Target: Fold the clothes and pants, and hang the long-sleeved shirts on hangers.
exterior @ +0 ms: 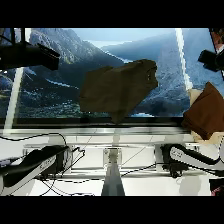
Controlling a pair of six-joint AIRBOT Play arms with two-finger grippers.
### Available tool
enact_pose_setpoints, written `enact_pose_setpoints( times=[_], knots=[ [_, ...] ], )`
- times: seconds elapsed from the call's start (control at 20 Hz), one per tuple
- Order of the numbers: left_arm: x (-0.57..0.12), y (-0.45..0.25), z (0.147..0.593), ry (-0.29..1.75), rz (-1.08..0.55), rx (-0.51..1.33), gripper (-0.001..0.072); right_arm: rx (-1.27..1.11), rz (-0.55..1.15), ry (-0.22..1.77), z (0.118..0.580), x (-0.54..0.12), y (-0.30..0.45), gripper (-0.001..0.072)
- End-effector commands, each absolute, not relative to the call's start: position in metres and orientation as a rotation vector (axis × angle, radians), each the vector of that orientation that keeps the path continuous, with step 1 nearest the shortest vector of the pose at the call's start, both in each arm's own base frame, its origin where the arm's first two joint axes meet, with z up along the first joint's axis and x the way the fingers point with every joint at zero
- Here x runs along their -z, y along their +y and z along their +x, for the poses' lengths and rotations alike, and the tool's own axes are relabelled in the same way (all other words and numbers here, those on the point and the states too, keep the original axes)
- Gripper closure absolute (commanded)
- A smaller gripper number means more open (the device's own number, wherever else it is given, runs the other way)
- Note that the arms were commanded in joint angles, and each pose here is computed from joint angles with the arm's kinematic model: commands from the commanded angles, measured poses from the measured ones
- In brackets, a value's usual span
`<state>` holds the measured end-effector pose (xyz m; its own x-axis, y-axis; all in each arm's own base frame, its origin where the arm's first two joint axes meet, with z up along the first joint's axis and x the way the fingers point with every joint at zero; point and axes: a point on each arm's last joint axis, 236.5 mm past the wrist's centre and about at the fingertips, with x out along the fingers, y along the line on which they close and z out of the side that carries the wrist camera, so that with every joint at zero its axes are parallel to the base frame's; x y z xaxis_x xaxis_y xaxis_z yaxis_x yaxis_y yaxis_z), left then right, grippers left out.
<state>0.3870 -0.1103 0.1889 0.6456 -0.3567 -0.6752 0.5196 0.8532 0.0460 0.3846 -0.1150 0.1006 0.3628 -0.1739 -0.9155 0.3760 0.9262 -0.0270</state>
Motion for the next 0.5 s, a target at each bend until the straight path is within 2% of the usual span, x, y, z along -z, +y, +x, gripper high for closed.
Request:
enact_pose_setpoints(
  times=[0.0, 0.15, 0.2, 0.25, 0.3, 0.35, 0.45],
  knots=[
    [-0.168, -0.102, 0.392, 0.779, 0.258, 0.475, 0.0696, 0.337, 0.226, 1.269, 0.370, -0.041, -0.105, 0.0694],
    [-0.154, -0.102, 0.395, 0.820, 0.255, 0.482, 0.0696, 0.162, 0.247, 1.386, 0.358, 0.015, -0.071, 0.0692],
    [-0.149, -0.102, 0.397, 0.831, 0.253, 0.484, 0.0696, 0.068, 0.282, 1.400, 0.359, 0.030, -0.050, 0.0667],
    [-0.145, -0.103, 0.399, 0.841, 0.251, 0.485, 0.0696, 0.003, 0.350, 1.409, 0.361, 0.040, -0.031, 0.0570],
    [-0.141, -0.103, 0.400, 0.851, 0.249, 0.488, 0.0696, -0.036, 0.429, 1.414, 0.364, 0.047, -0.015, 0.0376],
    [-0.138, -0.106, 0.401, 0.858, 0.239, 0.495, 0.0696, -0.082, 0.491, 1.423, 0.368, 0.053, 0.000, 0.0277],
    [-0.131, -0.108, 0.403, 0.874, 0.228, 0.503, 0.0696, -0.141, 0.557, 1.443, 0.373, 0.067, 0.020, 0.0269]
  ],
)
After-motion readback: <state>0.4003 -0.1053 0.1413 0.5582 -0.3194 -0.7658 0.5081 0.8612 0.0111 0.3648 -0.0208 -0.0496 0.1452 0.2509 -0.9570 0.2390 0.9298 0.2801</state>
